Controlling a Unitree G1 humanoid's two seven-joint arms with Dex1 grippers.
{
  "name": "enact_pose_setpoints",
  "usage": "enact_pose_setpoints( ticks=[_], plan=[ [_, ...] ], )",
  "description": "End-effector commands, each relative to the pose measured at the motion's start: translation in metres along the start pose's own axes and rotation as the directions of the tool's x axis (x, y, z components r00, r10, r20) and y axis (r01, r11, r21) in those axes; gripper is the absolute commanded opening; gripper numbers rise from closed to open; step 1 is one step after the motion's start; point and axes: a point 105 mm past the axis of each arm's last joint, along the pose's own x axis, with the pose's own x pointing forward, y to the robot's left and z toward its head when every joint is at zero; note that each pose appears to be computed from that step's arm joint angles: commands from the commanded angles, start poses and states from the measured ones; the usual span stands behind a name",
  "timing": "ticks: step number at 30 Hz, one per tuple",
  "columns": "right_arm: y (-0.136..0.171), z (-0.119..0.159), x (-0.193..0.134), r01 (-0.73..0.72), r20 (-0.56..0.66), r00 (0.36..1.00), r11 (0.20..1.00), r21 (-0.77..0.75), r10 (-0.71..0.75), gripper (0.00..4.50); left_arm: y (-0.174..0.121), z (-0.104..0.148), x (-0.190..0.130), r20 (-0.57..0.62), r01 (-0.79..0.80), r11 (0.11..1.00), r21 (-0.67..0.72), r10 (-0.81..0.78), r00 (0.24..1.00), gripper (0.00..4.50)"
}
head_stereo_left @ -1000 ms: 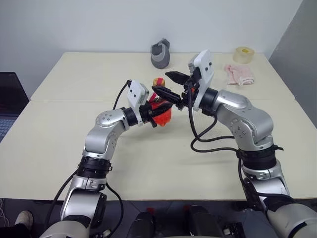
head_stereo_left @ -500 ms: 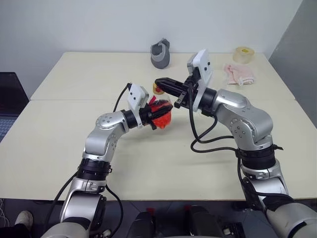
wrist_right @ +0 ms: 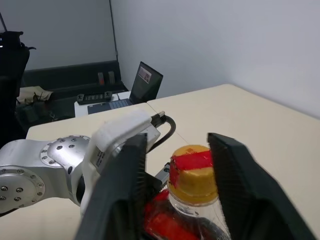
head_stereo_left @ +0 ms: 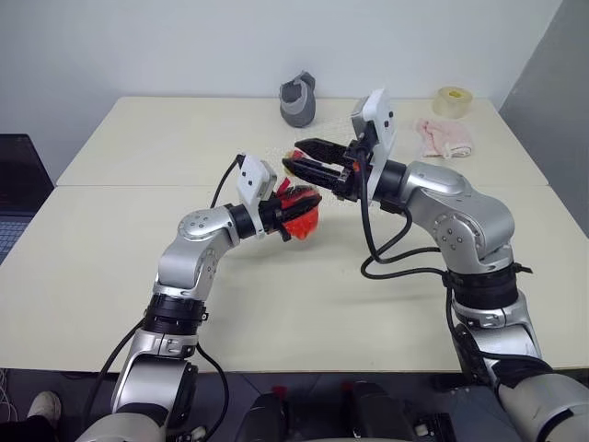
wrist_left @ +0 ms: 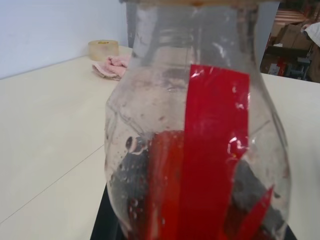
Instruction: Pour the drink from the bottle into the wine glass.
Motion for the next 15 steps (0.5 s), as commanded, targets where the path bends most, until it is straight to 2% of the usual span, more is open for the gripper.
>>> enact_pose_setpoints(
  ticks=[1,2,3,15],
  plan=[
    [-0.0019,0.0193,0.0003,0.008,0.048,0.999,0.998,-0.063,-0.005,3.50,-0.0060,0.0239,0.0024,0.070,0.021,0.997,0.071,-0.026,0.997,1.01],
    [-0.0025,0.0186,0.0013,0.011,0.045,0.999,0.998,-0.060,-0.009,3.82,-0.0061,0.0239,0.0026,0.069,0.022,0.997,0.072,-0.027,0.997,1.01],
    [-0.0030,0.0178,0.0022,0.015,0.043,0.999,0.998,-0.057,-0.013,3.85,-0.0062,0.0241,0.0027,0.070,0.024,0.997,0.073,-0.029,0.997,1.01],
    [-0.0052,0.0123,0.0079,0.009,0.041,0.999,0.999,-0.037,-0.007,3.85,-0.0083,0.0255,0.0050,0.073,0.036,0.996,0.078,-0.042,0.996,1.01]
  ],
)
